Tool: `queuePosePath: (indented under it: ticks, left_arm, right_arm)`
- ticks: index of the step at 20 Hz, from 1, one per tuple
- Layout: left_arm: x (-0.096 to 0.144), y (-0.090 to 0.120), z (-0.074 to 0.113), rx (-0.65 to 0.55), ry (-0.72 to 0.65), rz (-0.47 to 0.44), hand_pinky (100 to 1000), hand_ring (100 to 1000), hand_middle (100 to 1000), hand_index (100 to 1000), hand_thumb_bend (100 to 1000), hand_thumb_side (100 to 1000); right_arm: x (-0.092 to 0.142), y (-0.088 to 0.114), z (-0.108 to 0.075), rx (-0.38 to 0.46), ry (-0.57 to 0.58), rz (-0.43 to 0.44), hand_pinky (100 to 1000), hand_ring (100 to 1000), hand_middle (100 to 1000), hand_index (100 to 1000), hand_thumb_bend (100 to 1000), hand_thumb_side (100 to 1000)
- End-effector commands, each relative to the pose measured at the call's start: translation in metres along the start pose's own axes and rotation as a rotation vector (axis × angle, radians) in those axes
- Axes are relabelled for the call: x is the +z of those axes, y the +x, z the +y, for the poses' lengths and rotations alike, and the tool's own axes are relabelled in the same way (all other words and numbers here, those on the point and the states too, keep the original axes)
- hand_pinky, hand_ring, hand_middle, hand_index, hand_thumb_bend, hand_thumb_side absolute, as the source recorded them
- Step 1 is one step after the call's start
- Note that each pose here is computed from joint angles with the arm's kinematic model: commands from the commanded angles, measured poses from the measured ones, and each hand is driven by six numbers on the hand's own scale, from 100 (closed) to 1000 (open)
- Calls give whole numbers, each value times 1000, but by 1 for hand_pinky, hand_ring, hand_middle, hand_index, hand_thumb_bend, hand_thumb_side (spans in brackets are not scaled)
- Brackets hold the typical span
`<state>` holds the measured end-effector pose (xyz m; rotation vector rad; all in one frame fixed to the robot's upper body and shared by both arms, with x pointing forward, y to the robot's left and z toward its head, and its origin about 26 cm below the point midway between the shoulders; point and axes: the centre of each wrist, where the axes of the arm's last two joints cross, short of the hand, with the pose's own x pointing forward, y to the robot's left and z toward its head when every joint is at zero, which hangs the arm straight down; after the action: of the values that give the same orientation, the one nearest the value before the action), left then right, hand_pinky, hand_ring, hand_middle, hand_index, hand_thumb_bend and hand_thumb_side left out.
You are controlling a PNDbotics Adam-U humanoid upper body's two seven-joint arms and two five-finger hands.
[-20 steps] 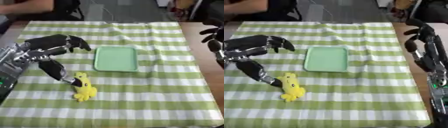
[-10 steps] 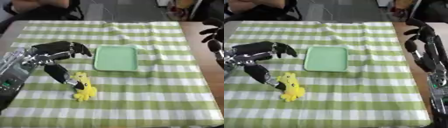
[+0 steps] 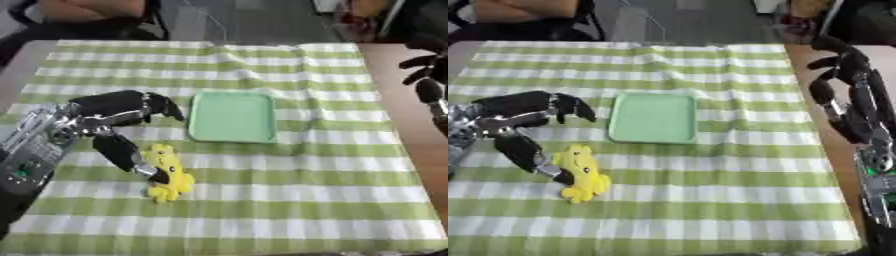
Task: Pick up objects on the table and place them in the box.
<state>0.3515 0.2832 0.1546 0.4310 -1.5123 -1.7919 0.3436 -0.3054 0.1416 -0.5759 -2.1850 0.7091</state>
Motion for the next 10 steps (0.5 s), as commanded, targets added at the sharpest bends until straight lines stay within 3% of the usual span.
queuePosePath:
  ticks: [1, 10]
  left_arm:
    - [0, -1, 2, -12, -12, -1, 615, 781, 844, 882, 1000, 622]
    - [-4, -8, -12, 13, -53, 14, 614, 781, 843, 877, 1000, 617]
  right_arm:
    - [-6, 4, -5, 13, -4, -27, 508, 670, 795, 921, 703, 958]
    - [-7, 5, -5, 11, -6, -30, 508, 670, 795, 921, 703, 957]
